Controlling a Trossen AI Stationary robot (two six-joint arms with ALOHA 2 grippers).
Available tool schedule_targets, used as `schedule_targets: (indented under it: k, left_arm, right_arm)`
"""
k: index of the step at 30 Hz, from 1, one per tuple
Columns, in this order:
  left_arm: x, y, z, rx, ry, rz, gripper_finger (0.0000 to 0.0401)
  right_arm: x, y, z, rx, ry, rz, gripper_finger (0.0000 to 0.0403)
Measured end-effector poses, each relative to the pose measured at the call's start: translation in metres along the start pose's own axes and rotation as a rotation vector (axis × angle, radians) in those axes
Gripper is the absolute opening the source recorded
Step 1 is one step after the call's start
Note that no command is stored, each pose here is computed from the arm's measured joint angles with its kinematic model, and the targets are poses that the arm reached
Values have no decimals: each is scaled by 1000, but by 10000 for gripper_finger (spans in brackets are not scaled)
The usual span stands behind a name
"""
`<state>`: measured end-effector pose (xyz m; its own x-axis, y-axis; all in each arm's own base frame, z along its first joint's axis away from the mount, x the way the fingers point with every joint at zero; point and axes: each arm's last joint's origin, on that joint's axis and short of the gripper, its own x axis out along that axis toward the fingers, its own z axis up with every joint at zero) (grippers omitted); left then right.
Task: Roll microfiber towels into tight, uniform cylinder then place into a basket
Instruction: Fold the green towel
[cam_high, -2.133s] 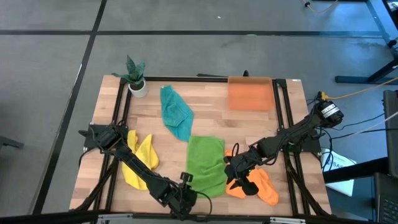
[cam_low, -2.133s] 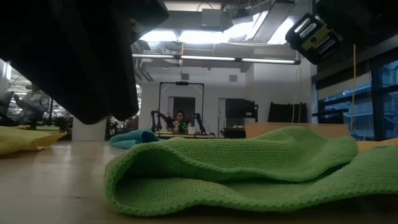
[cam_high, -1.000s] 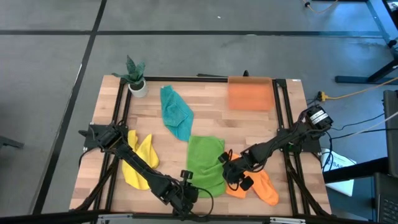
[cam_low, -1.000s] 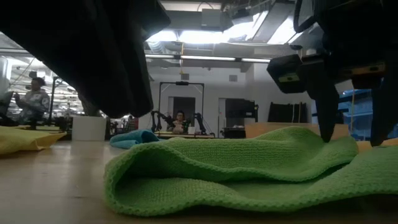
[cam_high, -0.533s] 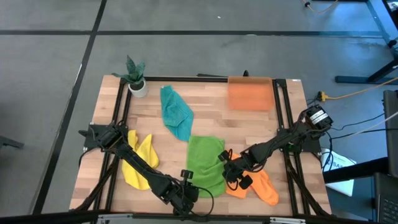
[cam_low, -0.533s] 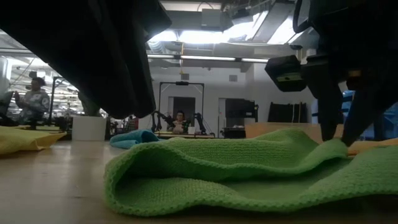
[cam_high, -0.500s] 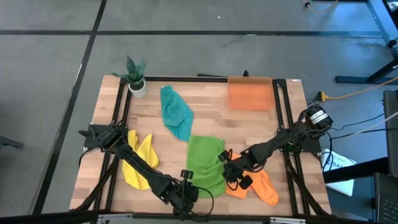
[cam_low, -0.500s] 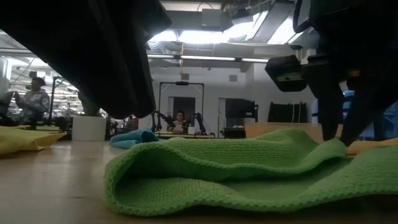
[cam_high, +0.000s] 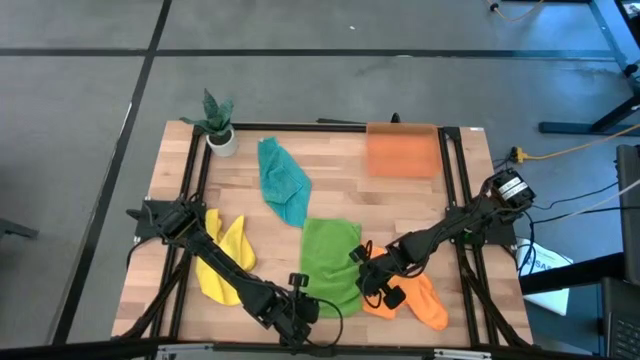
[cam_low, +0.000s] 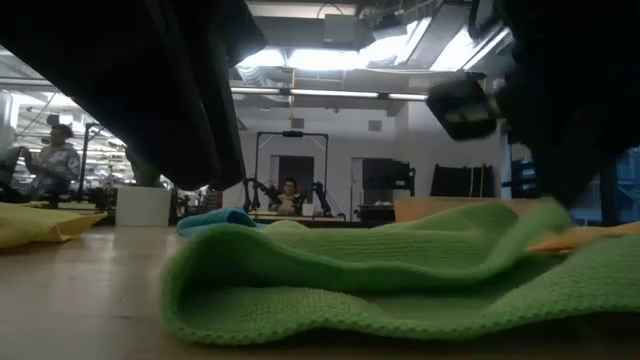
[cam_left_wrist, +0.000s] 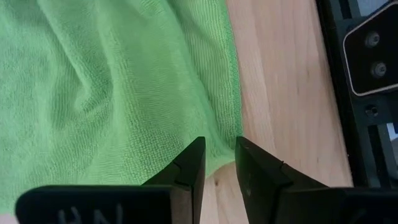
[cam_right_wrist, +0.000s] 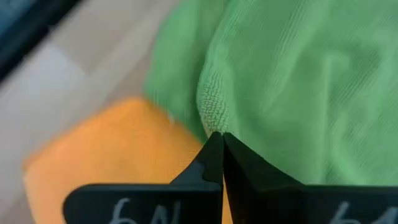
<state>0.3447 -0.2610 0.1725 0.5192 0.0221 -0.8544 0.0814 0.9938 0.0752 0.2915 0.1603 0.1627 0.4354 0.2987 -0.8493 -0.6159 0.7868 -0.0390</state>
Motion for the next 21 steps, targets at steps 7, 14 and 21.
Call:
schedule_targets:
  k: [7, 14, 21]
  left_arm:
    - [-5, -8, -6, -2, 12, -6, 78]
    - [-20, -10, -10, 27, 24, 13, 78]
    - [-22, -7, -11, 40, 34, 36, 78]
  right_arm:
    - [-11, 7, 21, 30, -15, 21, 2]
    - [-8, 25, 27, 39, -69, 89, 1]
    - [19, 30, 22, 51, -35, 98, 0]
